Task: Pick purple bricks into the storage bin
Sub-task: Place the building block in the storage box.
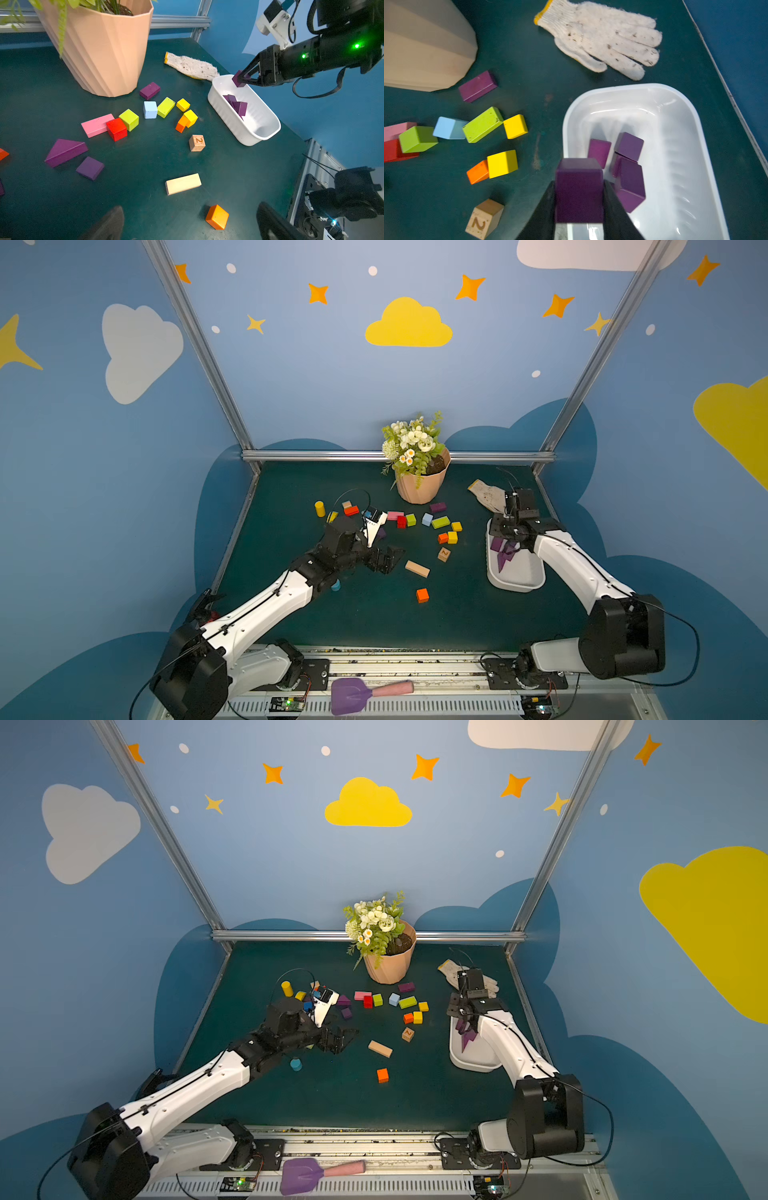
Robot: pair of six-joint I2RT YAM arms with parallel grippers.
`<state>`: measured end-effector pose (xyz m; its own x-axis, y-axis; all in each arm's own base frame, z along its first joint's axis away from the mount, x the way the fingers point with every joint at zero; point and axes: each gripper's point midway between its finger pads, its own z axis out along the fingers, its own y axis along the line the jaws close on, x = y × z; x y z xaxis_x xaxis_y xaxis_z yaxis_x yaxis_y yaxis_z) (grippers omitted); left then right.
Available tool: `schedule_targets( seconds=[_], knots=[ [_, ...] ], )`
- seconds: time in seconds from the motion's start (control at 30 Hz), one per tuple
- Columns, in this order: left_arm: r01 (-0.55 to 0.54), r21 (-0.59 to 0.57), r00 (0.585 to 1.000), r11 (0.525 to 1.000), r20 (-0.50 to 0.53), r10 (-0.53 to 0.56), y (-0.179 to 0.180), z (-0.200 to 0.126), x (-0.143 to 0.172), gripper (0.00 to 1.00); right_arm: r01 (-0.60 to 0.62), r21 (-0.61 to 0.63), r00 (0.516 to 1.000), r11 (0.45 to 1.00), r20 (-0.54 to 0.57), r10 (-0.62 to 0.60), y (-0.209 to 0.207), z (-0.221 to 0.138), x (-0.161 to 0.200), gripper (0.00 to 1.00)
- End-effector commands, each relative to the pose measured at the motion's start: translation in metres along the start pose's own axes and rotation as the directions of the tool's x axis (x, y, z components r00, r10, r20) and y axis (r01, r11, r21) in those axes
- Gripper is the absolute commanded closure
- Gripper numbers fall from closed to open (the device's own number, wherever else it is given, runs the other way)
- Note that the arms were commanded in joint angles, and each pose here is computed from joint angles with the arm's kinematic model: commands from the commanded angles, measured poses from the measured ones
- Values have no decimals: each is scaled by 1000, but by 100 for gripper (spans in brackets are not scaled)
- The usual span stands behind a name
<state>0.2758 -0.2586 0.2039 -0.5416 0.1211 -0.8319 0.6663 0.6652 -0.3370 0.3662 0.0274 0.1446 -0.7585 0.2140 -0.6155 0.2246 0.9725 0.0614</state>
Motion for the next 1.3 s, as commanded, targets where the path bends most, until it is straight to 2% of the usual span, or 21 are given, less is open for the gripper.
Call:
schedule_targets(
  seconds=[0.0, 0.57, 1.27],
  knots=[
    [-40, 29, 999, 999, 6, 39, -10, 1, -7, 0, -79, 69, 997, 994, -12, 80, -25, -6, 7, 65],
    [-95, 46, 995, 994, -28, 97, -22, 7, 2, 0, -234, 155, 964, 960, -92, 250, -78, 17, 29, 65],
    [-110, 46, 993, 993, -46, 112, -24, 8, 5, 0, -205, 254, 940, 945, -218, 263, -93, 56, 62, 64]
  ],
)
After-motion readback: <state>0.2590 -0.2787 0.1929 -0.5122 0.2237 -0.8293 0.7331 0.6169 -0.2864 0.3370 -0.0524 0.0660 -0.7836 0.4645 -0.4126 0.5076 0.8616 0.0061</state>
